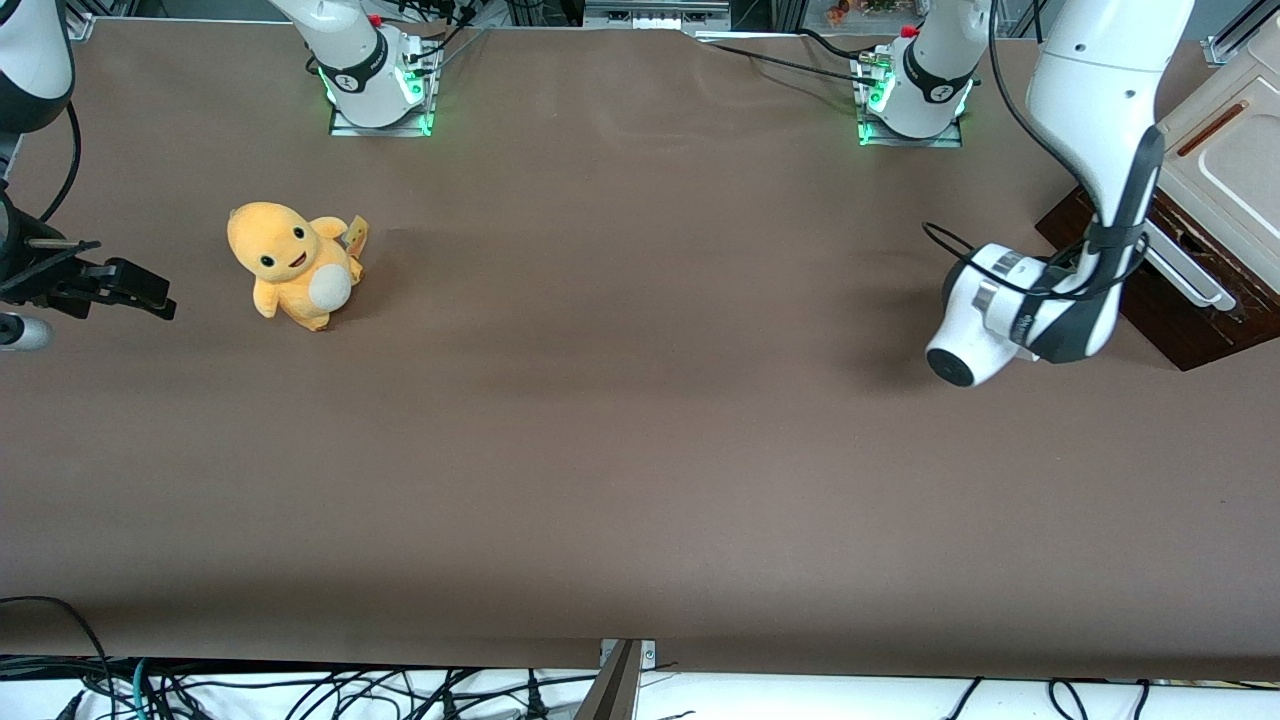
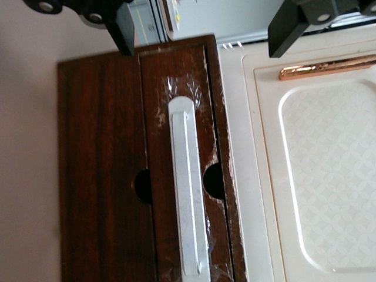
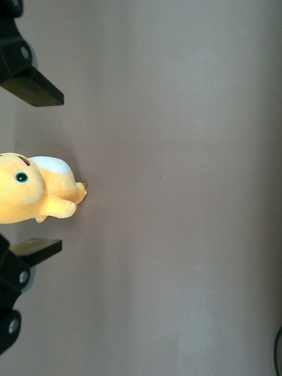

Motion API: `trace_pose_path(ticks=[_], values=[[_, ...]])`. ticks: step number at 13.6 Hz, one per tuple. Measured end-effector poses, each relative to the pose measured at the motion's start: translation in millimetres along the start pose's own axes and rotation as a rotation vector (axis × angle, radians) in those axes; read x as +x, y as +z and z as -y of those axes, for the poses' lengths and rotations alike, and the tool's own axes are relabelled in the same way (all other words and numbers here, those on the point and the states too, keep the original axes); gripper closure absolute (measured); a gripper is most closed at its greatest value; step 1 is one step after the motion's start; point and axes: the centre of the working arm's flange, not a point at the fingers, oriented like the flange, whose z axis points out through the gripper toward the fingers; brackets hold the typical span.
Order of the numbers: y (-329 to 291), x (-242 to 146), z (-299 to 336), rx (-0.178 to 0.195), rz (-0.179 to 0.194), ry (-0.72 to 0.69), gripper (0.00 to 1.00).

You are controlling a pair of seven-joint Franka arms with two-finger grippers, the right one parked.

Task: Open lower drawer with left arm only
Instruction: 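Close the left gripper around the white bar handle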

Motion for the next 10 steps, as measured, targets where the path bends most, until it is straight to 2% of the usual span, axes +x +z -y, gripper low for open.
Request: trace_pose_path(ticks=[1, 2, 4, 8, 10], values=[[10.6, -2.5, -6.6, 0.033, -0.027, -0.003, 0.0], [21.2, -2.3, -12.4, 0.046, -0.047, -0.004, 0.0], [41.3, 6.5, -18.6, 0.051, -0.079, -0.01, 0.0], [71.9, 32.0, -14.6, 0.06, -0.101, -0.032, 0.08], [80.2, 43.3, -14.3, 0.04, -0.122, -0.041, 0.14]])
